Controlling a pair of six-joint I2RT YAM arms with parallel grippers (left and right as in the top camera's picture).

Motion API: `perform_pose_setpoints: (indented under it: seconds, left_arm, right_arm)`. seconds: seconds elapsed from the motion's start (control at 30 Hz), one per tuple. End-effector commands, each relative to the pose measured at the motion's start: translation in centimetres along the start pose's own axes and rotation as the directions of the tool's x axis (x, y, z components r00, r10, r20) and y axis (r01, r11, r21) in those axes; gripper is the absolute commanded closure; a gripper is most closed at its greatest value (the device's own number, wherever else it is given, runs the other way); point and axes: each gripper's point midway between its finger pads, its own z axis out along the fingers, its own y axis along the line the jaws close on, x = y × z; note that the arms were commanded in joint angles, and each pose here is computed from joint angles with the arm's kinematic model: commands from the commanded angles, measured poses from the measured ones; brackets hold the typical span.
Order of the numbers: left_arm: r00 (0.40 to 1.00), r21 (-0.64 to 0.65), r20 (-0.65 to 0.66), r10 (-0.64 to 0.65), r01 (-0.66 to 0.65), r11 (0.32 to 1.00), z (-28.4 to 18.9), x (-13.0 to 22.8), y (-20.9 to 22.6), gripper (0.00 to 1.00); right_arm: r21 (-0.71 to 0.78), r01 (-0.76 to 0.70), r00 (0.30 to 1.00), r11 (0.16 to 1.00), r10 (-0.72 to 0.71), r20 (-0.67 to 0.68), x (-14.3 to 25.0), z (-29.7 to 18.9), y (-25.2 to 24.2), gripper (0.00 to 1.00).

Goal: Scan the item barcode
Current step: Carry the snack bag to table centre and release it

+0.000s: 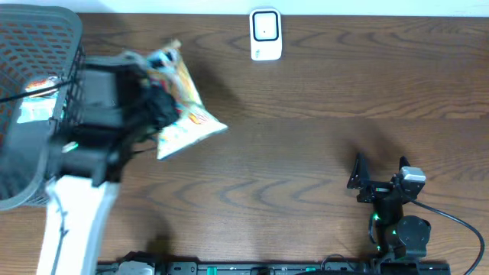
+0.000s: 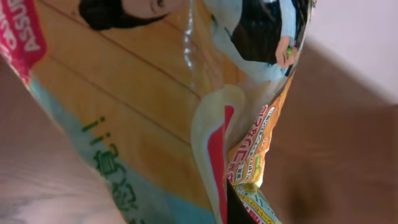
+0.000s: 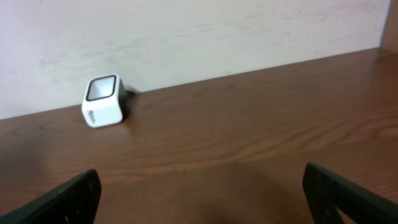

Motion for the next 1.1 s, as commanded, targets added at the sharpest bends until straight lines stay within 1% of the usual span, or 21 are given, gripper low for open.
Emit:
perform_pose_setpoints:
  seconds: [0.0, 0.13, 0.33, 0.47, 0.67, 0.7, 0.73, 0.77, 0.8, 0.83, 0.97, 1.07]
  left_arm:
    - [1.000, -0.138, -0.024, -0.006, 0.002, 0.990, 4.7, 1.9, 1.9, 0.93]
    - [0.988, -0.104, -0.151, 0.042, -0.058, 0.993, 11.1, 6.0, 0.7, 0.93]
    - [0.946, -0.138, -0.304, 0.115, -0.164, 0.977, 17.7, 11.6, 0.1, 0.93]
    - [0.932, -0.158, -0.347, 0.104, -0.167, 0.973, 19.9, 13.9, -0.1, 0.93]
    - [0.940, -0.104, -0.314, 0.136, -0.176, 0.979, 20.4, 13.9, -1.9, 0.93]
    - [0.941, -0.098, -0.309, 0.137, -0.175, 0.980, 20.4, 13.8, -2.1, 0.78]
    - [0.943, -0.094, -0.304, 0.135, -0.171, 0.981, 20.3, 13.7, -2.3, 0.56]
    - [0.944, -0.092, -0.301, 0.135, -0.170, 0.981, 20.2, 13.6, -2.3, 0.38]
    - [0.944, -0.085, -0.299, 0.136, -0.169, 0.982, 20.0, 13.5, -2.5, 0.21]
    - [0.943, -0.066, -0.303, 0.137, -0.164, 0.984, 19.8, 13.5, -3.0, 0.16]
    - [0.933, 0.049, -0.317, 0.169, -0.162, 0.986, 18.2, 13.2, -5.5, 0.10]
    - [0.934, 0.135, -0.244, 0.259, -0.232, 0.963, 15.9, 11.1, -7.7, 0.09]
  right_arm:
    - [-0.008, 0.008, 1.000, 1.000, -0.008, -0.002, 0.1, 0.0, 0.2, 0.01]
    - [-0.008, 0.008, 1.000, 1.000, -0.008, -0.002, 0.1, 0.0, 0.2, 0.01]
    - [-0.008, 0.008, 1.000, 1.000, -0.008, -0.002, 0.1, 0.0, 0.2, 0.01]
    - [-0.008, 0.008, 1.000, 1.000, -0.008, -0.002, 0.1, 0.0, 0.2, 0.01]
    - [-0.008, 0.008, 1.000, 1.000, -0.008, -0.002, 0.1, 0.0, 0.2, 0.01]
    - [-0.008, 0.008, 1.000, 1.000, -0.008, -0.002, 0.1, 0.0, 0.2, 0.01]
    - [-0.008, 0.008, 1.000, 1.000, -0.008, -0.002, 0.1, 0.0, 0.2, 0.01]
    - [-0.009, 0.008, 1.000, 1.000, -0.008, -0.002, 0.1, 0.0, 0.2, 0.01]
    - [-0.008, 0.008, 1.000, 1.000, -0.008, -0.002, 0.1, 0.0, 0.2, 0.01]
    - [-0.009, 0.008, 1.000, 1.000, -0.008, -0.002, 0.1, 0.0, 0.2, 0.01]
    - [-0.008, 0.008, 1.000, 1.000, -0.008, -0.002, 0.1, 0.0, 0.2, 0.01]
    - [-0.009, 0.008, 1.000, 1.000, -0.008, -0.002, 0.1, 0.0, 0.2, 0.01]
